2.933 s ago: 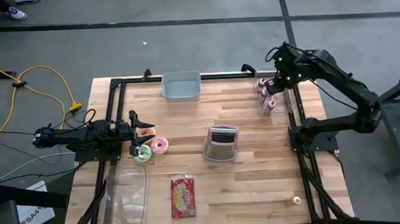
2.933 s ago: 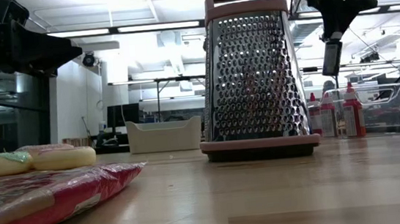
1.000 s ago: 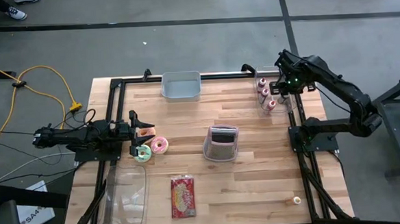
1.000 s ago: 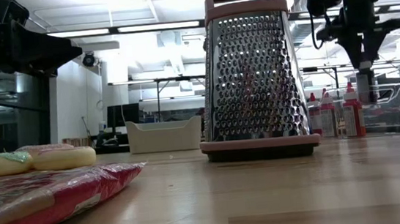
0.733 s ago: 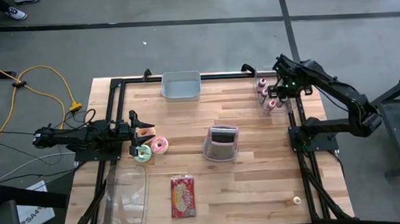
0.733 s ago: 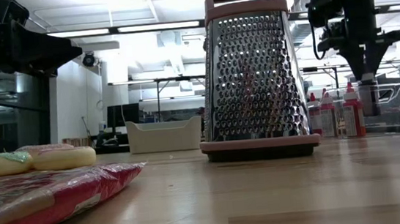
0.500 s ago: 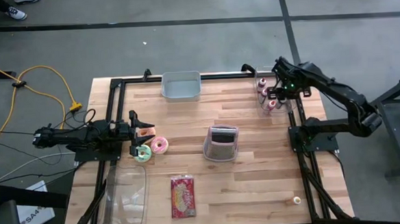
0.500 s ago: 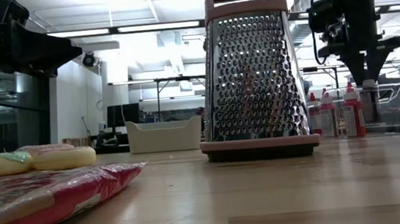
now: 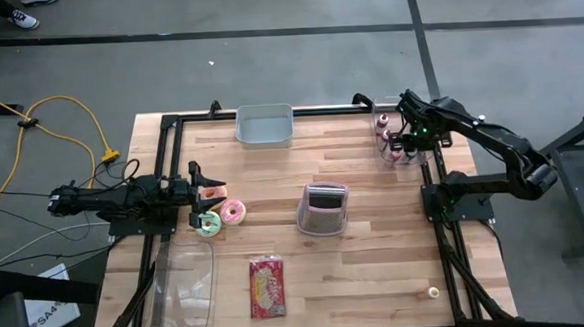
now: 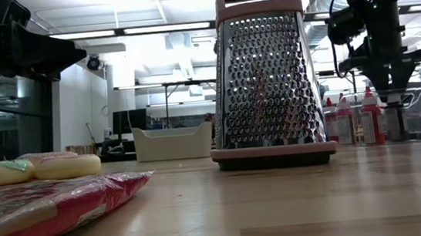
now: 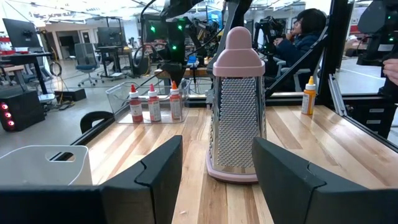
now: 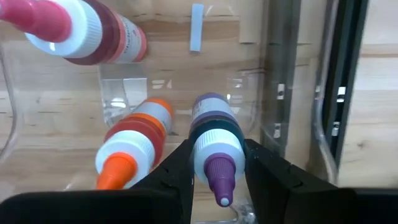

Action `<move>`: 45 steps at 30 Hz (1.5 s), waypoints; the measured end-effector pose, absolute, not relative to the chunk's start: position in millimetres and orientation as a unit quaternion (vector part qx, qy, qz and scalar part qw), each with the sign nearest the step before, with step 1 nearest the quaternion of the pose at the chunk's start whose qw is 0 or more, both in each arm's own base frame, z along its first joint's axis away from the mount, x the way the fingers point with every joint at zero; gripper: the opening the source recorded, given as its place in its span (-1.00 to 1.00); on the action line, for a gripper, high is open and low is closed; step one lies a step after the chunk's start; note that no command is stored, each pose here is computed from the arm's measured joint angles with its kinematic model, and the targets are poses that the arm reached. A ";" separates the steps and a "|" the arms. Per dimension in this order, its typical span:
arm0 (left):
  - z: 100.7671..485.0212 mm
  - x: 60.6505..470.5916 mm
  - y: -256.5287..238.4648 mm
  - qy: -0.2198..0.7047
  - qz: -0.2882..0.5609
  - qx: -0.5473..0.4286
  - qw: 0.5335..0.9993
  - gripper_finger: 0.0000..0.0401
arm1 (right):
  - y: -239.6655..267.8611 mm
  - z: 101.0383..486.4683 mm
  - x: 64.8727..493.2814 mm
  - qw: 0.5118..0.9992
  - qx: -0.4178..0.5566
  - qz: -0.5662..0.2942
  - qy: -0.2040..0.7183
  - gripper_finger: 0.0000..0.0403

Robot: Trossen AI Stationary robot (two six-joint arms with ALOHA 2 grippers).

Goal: Pick & Place Food Item
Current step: Put the violet food coloring into the right transparent bin, then put the yellow food coloring into the right transparent bin

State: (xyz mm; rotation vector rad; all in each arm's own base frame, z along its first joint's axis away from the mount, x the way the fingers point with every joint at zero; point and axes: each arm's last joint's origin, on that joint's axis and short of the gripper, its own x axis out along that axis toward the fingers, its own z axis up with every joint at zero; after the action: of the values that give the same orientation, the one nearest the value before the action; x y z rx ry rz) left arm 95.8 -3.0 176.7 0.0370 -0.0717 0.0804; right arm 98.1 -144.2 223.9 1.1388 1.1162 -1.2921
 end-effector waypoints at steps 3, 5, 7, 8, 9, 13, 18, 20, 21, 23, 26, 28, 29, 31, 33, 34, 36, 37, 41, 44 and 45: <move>176.6 95.9 -3.0 -0.036 0.040 0.018 0.998 -0.06 | -144.3 223.8 98.2 0.519 0.475 -0.538 0.464 -0.47; 176.7 95.8 -3.0 -0.036 0.040 0.018 0.998 -0.06 | -144.3 223.8 98.2 0.519 0.475 -0.538 0.464 -0.47; 176.6 95.9 -3.0 -0.036 0.040 0.019 0.998 -0.06 | -144.3 223.8 98.1 0.519 0.474 -0.539 0.464 -0.47; 176.6 95.9 -3.0 -0.036 0.040 0.019 0.998 -0.06 | -144.4 223.8 98.1 0.519 0.474 -0.539 0.464 -0.47; 176.6 95.9 -3.0 -0.036 0.040 0.018 0.998 -0.06 | -144.4 223.8 98.2 0.519 0.474 -0.539 0.464 -0.47; 176.6 95.9 -3.0 -0.036 0.040 0.019 0.998 -0.06 | -144.8 223.9 98.4 0.519 0.475 -0.541 0.461 -0.41; 176.7 95.8 -3.0 -0.036 0.040 0.019 0.998 -0.06 | -144.7 223.9 98.4 0.517 0.477 -0.543 0.459 -0.26; 176.7 95.8 -3.0 -0.036 0.040 0.018 0.998 -0.06 | -144.7 223.9 98.4 0.517 0.477 -0.543 0.459 -0.21; 176.6 95.9 -3.0 -0.036 0.040 0.018 0.998 -0.06 | -144.7 223.9 98.4 0.517 0.477 -0.543 0.459 -0.20; 176.7 95.8 -3.0 -0.036 0.040 0.018 0.998 -0.06 | -144.7 223.9 98.4 0.517 0.477 -0.543 0.459 -0.17; 176.7 95.8 -3.0 -0.036 0.040 0.019 0.998 -0.06 | -144.7 223.9 98.4 0.517 0.477 -0.543 0.459 -0.16; 176.6 95.9 -3.0 -0.036 0.040 0.019 0.998 -0.06 | -144.5 224.3 98.1 0.518 0.477 -0.543 0.458 -0.17; 176.7 95.8 -3.0 -0.036 0.040 0.019 0.998 -0.06 | -144.3 225.0 97.4 0.518 0.478 -0.544 0.455 -0.17; 176.7 95.8 -3.0 -0.036 0.040 0.019 0.998 -0.06 | -143.4 227.4 95.5 0.522 0.480 -0.545 0.447 -0.17; 176.6 95.9 -3.0 -0.036 0.040 0.019 0.998 -0.06 | -142.1 230.4 93.1 0.526 0.480 -0.548 0.438 -0.17; 176.6 95.9 -3.0 -0.036 0.040 0.019 0.998 -0.06 | -141.2 232.2 91.8 0.529 0.481 -0.549 0.433 -0.17; 176.6 95.9 -3.0 -0.036 0.040 0.019 0.998 -0.06 | -138.8 236.2 88.8 0.536 0.481 -0.551 0.420 -0.18; 176.6 95.9 -3.0 -0.036 0.040 0.018 0.998 -0.06 | -137.4 238.4 87.2 0.540 0.480 -0.553 0.414 -0.18; 176.7 95.9 -3.0 -0.036 0.040 0.019 0.998 -0.06 | -131.3 246.7 81.5 0.556 0.478 -0.558 0.389 -0.18; 176.6 95.9 -3.0 -0.036 0.040 0.019 0.998 -0.06 | -126.1 252.3 78.0 0.569 0.474 -0.560 0.372 -0.18; 176.7 95.9 -3.0 -0.036 0.040 0.019 0.998 -0.06 | -124.6 253.9 77.0 0.573 0.473 -0.560 0.367 -0.18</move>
State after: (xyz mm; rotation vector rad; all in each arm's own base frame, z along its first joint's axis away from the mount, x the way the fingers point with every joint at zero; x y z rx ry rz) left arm 95.9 -3.0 176.7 0.0372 -0.0715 0.0802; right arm 77.0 -124.6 253.9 1.1093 0.8611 -1.3126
